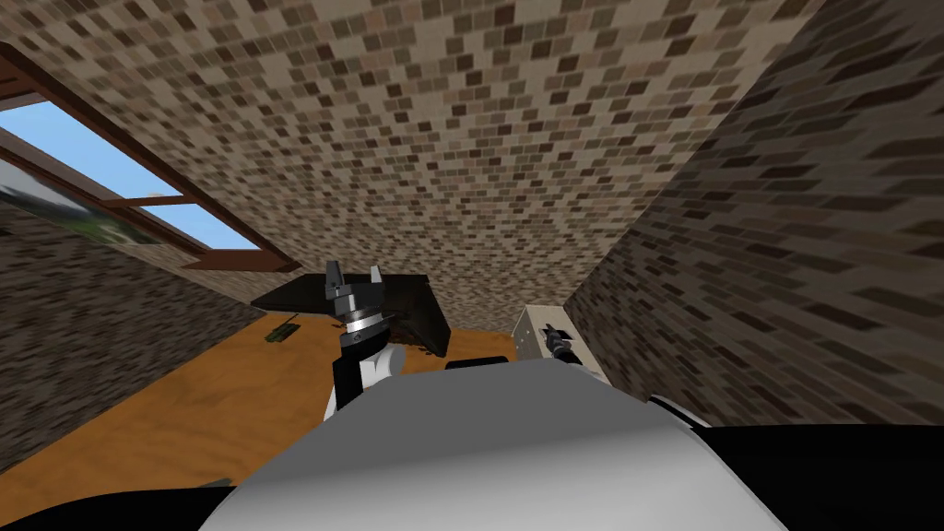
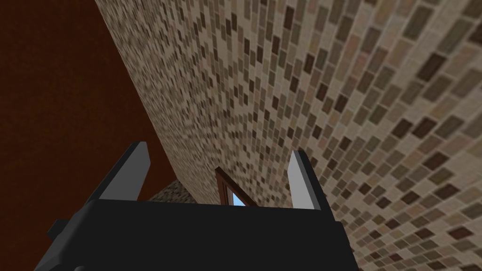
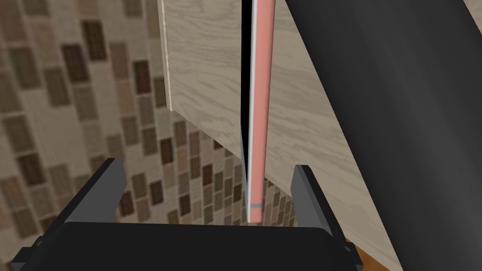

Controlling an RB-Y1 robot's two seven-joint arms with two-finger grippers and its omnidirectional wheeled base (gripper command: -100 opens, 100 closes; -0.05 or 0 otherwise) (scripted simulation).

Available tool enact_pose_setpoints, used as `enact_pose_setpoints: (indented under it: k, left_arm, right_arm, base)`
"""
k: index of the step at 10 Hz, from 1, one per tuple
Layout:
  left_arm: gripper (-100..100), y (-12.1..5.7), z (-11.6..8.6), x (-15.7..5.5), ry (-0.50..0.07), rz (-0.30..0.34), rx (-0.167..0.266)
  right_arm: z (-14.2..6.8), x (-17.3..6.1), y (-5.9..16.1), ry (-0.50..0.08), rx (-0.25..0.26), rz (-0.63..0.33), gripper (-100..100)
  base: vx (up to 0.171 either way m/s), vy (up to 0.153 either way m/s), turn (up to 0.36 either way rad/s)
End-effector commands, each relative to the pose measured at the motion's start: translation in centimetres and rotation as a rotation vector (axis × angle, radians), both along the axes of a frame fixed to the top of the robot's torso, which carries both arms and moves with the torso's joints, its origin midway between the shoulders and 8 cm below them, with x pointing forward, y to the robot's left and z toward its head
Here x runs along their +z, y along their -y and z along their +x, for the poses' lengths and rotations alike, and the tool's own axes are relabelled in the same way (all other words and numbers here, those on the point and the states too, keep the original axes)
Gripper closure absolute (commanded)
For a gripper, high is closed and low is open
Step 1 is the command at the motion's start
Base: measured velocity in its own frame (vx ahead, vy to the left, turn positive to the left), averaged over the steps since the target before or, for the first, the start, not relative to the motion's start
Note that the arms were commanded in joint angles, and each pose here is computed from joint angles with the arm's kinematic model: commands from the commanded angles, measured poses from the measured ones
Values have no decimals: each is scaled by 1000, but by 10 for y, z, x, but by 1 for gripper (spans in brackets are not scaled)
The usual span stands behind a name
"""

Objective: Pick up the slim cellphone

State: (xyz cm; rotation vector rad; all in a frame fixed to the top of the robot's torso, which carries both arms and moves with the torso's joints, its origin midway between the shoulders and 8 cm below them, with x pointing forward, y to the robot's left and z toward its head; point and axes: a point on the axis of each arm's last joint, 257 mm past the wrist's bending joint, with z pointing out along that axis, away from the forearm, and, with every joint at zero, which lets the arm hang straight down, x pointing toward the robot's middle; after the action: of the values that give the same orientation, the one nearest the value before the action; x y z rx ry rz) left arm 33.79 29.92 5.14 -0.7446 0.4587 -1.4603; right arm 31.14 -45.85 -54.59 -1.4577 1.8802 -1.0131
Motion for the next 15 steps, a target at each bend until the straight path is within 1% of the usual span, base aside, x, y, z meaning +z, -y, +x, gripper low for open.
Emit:
enact_pose_setpoints:
  k: [1, 5, 6, 7, 8, 9, 10, 13, 14, 15]
  left_arm:
    - [0, 0, 0, 0, 0, 0, 0]
    - [0, 0, 0, 0, 0, 0, 0]
    - [0, 0, 0, 0, 0, 0, 0]
    - [0, 0, 0, 0, 0, 0, 0]
    - [0, 0, 0, 0, 0, 0, 0]
    - [0, 0, 0, 0, 0, 0, 0]
    - [0, 0, 0, 0, 0, 0, 0]
    - [0, 0, 0, 0, 0, 0, 0]
    - [0, 0, 0, 0, 0, 0, 0]
    - [0, 0, 0, 0, 0, 0, 0]
  right_arm:
    - [0, 0, 0, 0, 0, 0, 100]
    - [1, 1, 0, 1, 2, -2, 100]
    - [1, 1, 0, 1, 2, -2, 0]
    - [-8, 0, -2, 1, 22, -1, 100]
    - [-14, 1, -4, 0, 37, -2, 100]
    - [-26, 2, -9, -1, 68, -1, 100]
    - [-32, 2, -11, -1, 84, 1, 100]
    - [-51, 4, -21, -5, 131, 9, 100]
    - [-45, 6, -18, -3, 120, 7, 100]
    - [-46, 6, -18, -4, 122, 8, 0]
  base:
    - [-9, -1, -7]
    - [-1, 0, 1]
    - [0, 0, 0]
    - [77, 7, -191]
    - [146, 19, -236]
    - [199, 17, -312]
    - [175, 31, -220]
    - [103, 39, -161]
    - [40, 15, -41]
    - [7, 4, 7]
